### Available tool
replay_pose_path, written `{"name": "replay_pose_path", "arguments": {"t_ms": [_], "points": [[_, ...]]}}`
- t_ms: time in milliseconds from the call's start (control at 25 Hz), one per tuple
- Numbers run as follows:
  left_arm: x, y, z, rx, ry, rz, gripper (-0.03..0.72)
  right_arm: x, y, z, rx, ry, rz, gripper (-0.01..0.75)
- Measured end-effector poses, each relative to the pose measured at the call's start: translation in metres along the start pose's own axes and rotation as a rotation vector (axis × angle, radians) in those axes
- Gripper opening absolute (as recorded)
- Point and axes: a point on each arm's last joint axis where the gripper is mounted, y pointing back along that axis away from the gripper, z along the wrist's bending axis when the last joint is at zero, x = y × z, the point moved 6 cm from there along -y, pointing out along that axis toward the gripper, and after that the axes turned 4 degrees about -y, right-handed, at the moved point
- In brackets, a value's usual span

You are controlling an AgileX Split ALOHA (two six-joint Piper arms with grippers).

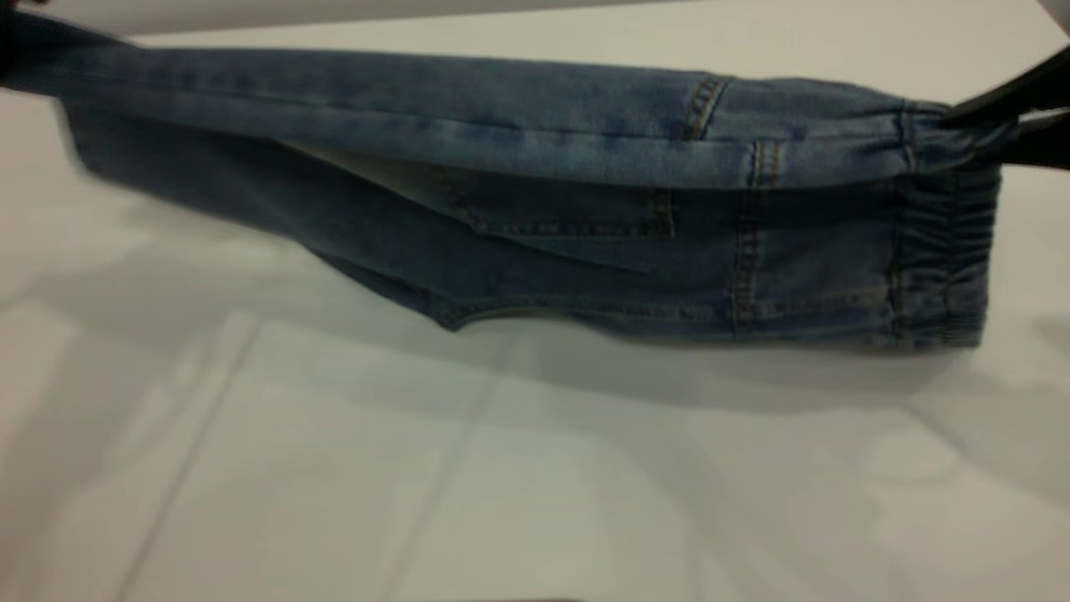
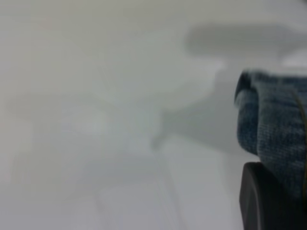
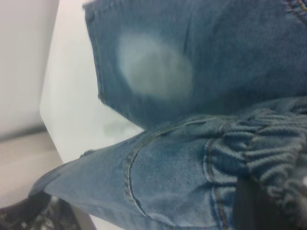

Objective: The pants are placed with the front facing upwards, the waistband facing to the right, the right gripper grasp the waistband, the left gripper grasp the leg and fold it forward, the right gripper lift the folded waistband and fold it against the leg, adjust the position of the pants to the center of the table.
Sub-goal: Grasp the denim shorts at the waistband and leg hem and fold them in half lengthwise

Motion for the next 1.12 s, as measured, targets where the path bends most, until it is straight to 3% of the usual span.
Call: {"name": "replay_pose_path", "arguments": {"t_ms": [400, 760, 1120], "points": [[-0.066, -0.059, -0.013, 0.075, -0.070, -0.034, 0.041, -0.034, -0.041, -0.017, 0.099, -0.212, 0.009, 0.052], [-0.099, -0.105, -0.051, 0.109, -0.176, -0.059, 0.041, -0.050, -0.062, -0.054, 0.212, -0.394, -0.001, 0.053], [-0.116, -0.135, -0.062, 0.129, -0.150, -0.078, 0.041, -0.080, -0.047, -0.063, 0.178, -0.485, -0.080, 0.053]]}}
